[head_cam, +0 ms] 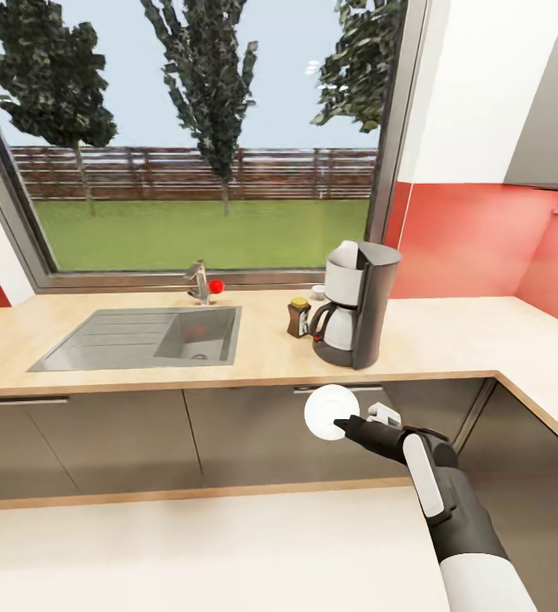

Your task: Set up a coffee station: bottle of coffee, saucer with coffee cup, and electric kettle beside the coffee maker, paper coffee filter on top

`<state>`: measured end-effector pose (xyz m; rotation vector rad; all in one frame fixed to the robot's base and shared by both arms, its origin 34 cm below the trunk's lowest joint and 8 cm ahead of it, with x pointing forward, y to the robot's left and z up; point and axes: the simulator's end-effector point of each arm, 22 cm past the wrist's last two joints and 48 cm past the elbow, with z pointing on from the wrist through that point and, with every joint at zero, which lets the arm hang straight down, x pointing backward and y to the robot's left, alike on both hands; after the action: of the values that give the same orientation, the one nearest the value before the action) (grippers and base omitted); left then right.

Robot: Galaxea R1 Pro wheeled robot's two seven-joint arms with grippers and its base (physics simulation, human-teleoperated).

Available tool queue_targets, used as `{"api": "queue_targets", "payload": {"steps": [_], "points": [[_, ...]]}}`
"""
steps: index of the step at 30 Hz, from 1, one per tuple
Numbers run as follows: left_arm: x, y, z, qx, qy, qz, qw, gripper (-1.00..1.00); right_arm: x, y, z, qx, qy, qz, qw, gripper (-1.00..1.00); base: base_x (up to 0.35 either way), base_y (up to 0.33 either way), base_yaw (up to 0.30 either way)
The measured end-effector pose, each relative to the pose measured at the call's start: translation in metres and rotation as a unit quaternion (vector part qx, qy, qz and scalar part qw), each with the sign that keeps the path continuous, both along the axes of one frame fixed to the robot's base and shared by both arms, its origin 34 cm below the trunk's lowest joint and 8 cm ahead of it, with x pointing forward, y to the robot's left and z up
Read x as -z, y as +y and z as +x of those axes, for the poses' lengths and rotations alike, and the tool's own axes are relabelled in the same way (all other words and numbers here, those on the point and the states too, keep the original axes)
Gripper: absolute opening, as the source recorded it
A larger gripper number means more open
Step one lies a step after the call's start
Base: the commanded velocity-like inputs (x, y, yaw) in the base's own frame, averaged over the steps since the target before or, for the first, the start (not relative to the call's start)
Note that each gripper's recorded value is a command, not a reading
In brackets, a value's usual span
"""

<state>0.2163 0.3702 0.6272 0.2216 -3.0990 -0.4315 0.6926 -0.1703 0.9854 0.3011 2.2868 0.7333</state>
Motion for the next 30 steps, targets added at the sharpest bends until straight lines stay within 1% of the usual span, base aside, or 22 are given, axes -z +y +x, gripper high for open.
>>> {"api": "queue_targets", "payload": {"steps": [5, 11, 20, 24, 26, 27, 28, 29, 30], "points": [[0.000, 0.000, 0.000, 0.000, 0.000, 0.000, 1.0000, 1.00, 0.000, 0.000, 0.000, 0.000, -0.001, 0.000, 1.0000, -1.00, 0.011, 0.188, 0.000], [0.000, 0.000, 0.000, 0.001, -0.001, 0.001, 1.0000, 1.00, -0.001, 0.000, 0.000, 0.000, -0.001, 0.000, 1.0000, -1.00, 0.092, 0.222, 0.000], [0.000, 0.000, 0.002, 0.003, -0.002, 0.000, 1.0000, 1.00, 0.000, -0.002, 0.000, 0.002, 0.000, 0.000, 1.0000, -1.00, 0.018, 0.030, 0.000], [-0.001, 0.004, 0.002, 0.005, -0.001, 0.003, 1.0000, 1.00, -0.003, 0.003, 0.002, 0.001, -0.001, 0.002, 1.0000, -1.00, 0.000, 0.000, 0.000], [-0.001, 0.004, 0.002, 0.006, -0.001, 0.003, 1.0000, 1.00, -0.014, 0.015, 0.011, 0.002, -0.007, 0.013, 0.9999, -1.00, 0.000, 0.000, 0.000], [-0.001, 0.004, 0.002, 0.006, -0.001, 0.003, 1.0000, 1.00, -0.028, 0.023, 0.022, 0.010, -0.012, 0.014, 0.9998, -1.00, 0.000, 0.000, 0.000], [-0.001, 0.004, 0.002, 0.007, -0.001, 0.003, 1.0000, 1.00, -0.040, 0.026, 0.034, 0.028, -0.012, 0.002, 0.9995, -1.00, 0.000, 0.000, 0.000], [-0.001, 0.004, 0.002, 0.006, -0.001, 0.003, 1.0000, 1.00, -0.053, 0.014, 0.050, 0.100, 0.009, 0.012, 0.9949, -1.00, 0.000, 0.000, 0.000], [-0.001, 0.004, 0.002, 0.006, -0.001, 0.003, 1.0000, 1.00, -0.056, 0.008, 0.054, 0.129, 0.015, 0.025, 0.9912, -1.00, 0.000, 0.000, 0.000]]}}
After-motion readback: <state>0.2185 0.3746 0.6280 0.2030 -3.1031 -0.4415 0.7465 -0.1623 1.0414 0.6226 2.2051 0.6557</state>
